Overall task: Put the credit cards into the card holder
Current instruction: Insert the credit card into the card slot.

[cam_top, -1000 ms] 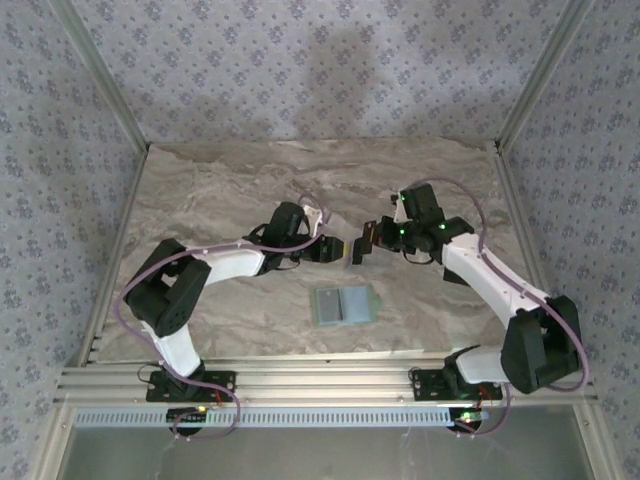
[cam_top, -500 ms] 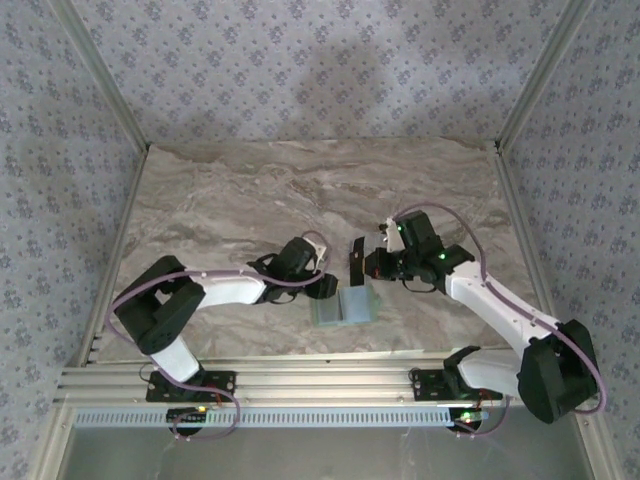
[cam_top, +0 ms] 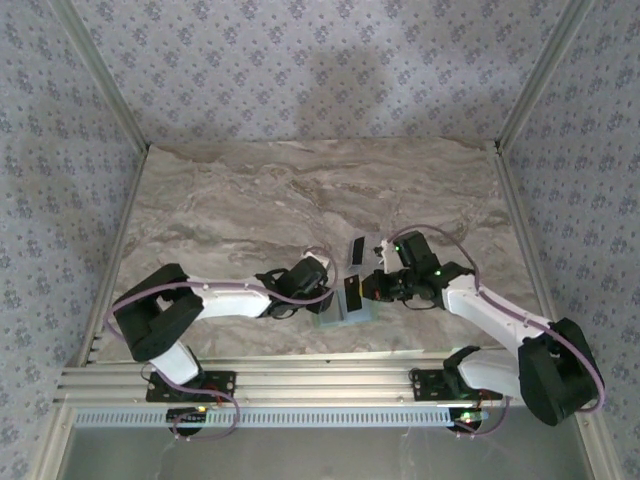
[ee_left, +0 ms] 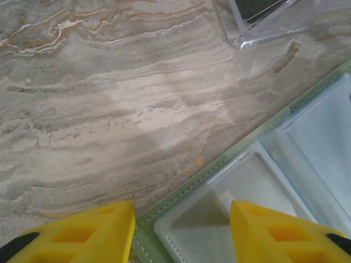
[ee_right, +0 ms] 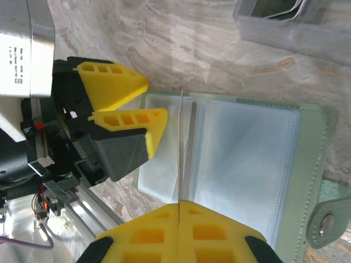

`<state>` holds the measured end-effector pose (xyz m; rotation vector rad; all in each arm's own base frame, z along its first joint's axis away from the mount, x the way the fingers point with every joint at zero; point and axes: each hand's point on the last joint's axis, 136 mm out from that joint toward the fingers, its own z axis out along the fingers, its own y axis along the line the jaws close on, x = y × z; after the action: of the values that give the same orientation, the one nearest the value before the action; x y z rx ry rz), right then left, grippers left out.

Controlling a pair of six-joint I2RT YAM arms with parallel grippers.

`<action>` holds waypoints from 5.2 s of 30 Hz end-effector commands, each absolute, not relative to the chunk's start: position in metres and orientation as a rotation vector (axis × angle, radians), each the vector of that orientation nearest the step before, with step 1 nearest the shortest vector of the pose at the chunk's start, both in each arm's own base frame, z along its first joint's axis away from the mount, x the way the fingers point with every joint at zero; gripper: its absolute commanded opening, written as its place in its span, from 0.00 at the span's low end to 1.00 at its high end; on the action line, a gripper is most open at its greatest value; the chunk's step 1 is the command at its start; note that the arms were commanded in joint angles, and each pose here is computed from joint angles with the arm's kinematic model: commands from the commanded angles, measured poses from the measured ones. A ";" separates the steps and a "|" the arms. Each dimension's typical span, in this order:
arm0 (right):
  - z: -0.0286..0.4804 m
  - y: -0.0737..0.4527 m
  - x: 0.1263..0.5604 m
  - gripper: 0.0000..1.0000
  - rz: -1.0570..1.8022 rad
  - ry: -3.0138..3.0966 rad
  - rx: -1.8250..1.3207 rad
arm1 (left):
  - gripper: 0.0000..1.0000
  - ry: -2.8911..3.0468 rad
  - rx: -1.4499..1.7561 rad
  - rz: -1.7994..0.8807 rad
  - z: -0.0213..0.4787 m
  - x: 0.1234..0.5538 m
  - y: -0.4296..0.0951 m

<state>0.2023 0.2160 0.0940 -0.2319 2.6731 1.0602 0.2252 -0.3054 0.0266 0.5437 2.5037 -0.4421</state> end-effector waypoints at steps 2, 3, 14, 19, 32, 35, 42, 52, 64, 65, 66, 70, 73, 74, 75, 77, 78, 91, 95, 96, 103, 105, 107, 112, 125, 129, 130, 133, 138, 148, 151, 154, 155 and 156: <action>0.088 0.220 0.195 0.00 1.114 2.698 -0.221 | 0.47 2.549 0.529 -0.318 0.009 0.225 -0.293; 0.087 0.221 0.193 0.00 1.125 2.705 -0.218 | 0.47 2.550 0.530 -0.304 0.008 0.225 -0.292; 0.063 0.228 0.183 0.00 1.221 2.799 -0.161 | 0.43 2.563 0.532 -0.278 -0.001 0.221 -0.285; 0.057 0.227 0.181 0.00 1.219 2.835 -0.139 | 0.43 2.555 0.540 -0.323 0.002 0.217 -0.287; 0.054 0.220 0.192 0.00 1.191 2.845 -0.095 | 0.52 2.499 0.537 -0.505 0.031 0.205 -0.290; 0.052 0.222 0.193 0.00 1.191 2.850 -0.100 | 0.53 2.499 0.537 -0.509 0.032 0.203 -0.288; 0.052 0.223 0.195 0.00 1.181 2.848 -0.114 | 0.44 2.501 0.512 -0.591 0.033 0.196 -0.285; 0.055 0.225 0.197 0.00 1.134 2.839 -0.158 | 0.27 2.518 0.506 -0.610 0.029 0.187 -0.278; 0.053 0.228 0.185 0.00 1.130 2.847 -0.198 | 0.23 2.576 0.489 -0.518 0.004 0.195 -0.278; 0.053 0.227 0.183 0.00 1.133 2.846 -0.194 | 0.23 2.579 0.488 -0.508 0.002 0.196 -0.278; 0.052 0.227 0.181 0.00 1.136 2.847 -0.193 | 0.23 2.581 0.488 -0.503 0.001 0.197 -0.278; 0.048 0.226 0.176 0.00 1.138 2.866 -0.192 | 0.23 2.588 0.485 -0.491 -0.004 0.200 -0.278; 0.044 0.226 0.174 0.00 1.134 2.881 -0.193 | 0.22 2.592 0.485 -0.486 -0.007 0.202 -0.280; 0.043 0.227 0.175 0.00 1.134 2.882 -0.194 | 0.22 2.594 0.485 -0.487 -0.008 0.202 -0.280; 0.042 0.228 0.175 0.00 1.135 2.881 -0.192 | 0.22 2.596 0.488 -0.492 -0.009 0.202 -0.281; 0.041 0.231 0.178 0.00 1.141 2.876 -0.194 | 0.21 2.597 0.492 -0.507 -0.009 0.201 -0.284; 0.041 0.233 0.179 0.00 1.141 2.873 -0.196 | 0.21 2.597 0.494 -0.511 -0.010 0.201 -0.285; 0.033 0.258 0.200 0.00 1.071 2.781 -0.128 | 0.20 2.589 0.494 -0.553 -0.006 0.200 -0.290; 0.031 0.270 0.199 0.00 1.062 2.759 -0.161 | 0.20 2.588 0.493 -0.561 -0.006 0.200 -0.291; 0.031 0.272 0.199 0.00 1.061 2.762 -0.164 | 0.20 2.586 0.492 -0.561 -0.006 0.201 -0.291; 0.032 0.276 0.202 0.00 0.975 2.743 -0.182 | 0.20 2.595 0.418 -0.572 -0.003 0.217 -0.287; 0.031 0.273 0.201 0.07 0.897 2.753 -0.202 | 0.20 2.585 0.412 -0.578 0.000 0.223 -0.287; 0.032 0.267 0.201 0.21 0.838 2.752 -0.204 | 0.20 2.578 0.418 -0.578 0.002 0.226 -0.288; 0.044 0.246 0.201 0.40 0.691 2.756 -0.214 | 0.20 2.570 0.429 -0.583 0.002 0.227 -0.289; 0.067 0.204 0.216 0.33 0.306 2.763 -0.278 | 0.20 2.568 0.442 -0.615 0.001 0.225 -0.291; 0.057 0.202 0.222 0.33 0.244 2.778 -0.278 | 0.20 2.568 0.447 -0.631 0.002 0.223 -0.293; 0.053 0.202 0.222 0.33 0.236 2.785 -0.280 | 0.20 2.567 0.448 -0.634 0.002 0.223 -0.294; 0.043 0.199 0.223 0.36 0.187 2.810 -0.277 | 0.20 2.565 0.448 -0.638 0.002 0.223 -0.294; 0.026 0.195 0.226 0.40 0.116 2.834 -0.265 | 0.20 2.564 0.450 -0.643 0.002 0.223 -0.295; 0.009 0.195 0.219 0.21 0.101 2.855 -0.259 | 0.20 2.571 0.449 -0.649 -0.002 0.223 -0.295; 0.016 0.194 0.221 0.11 0.102 2.834 -0.252 | 0.19 2.577 0.448 -0.657 -0.005 0.222 -0.296; 0.025 0.195 0.223 0.01 0.112 2.812 -0.247 | 0.19 2.584 0.446 -0.661 -0.008 0.221 -0.295; 0.029 0.195 0.224 0.00 0.112 2.806 -0.250 | 0.19 2.584 0.447 -0.660 -0.009 0.220 -0.295; 0.033 0.195 0.225 0.00 0.113 2.792 -0.252 | 0.19 2.586 0.445 -0.658 -0.010 0.220 -0.295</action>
<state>0.2275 0.2049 0.0271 -0.2590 2.8041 0.1653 0.2250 -0.3052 0.0200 0.4363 2.5192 -0.7211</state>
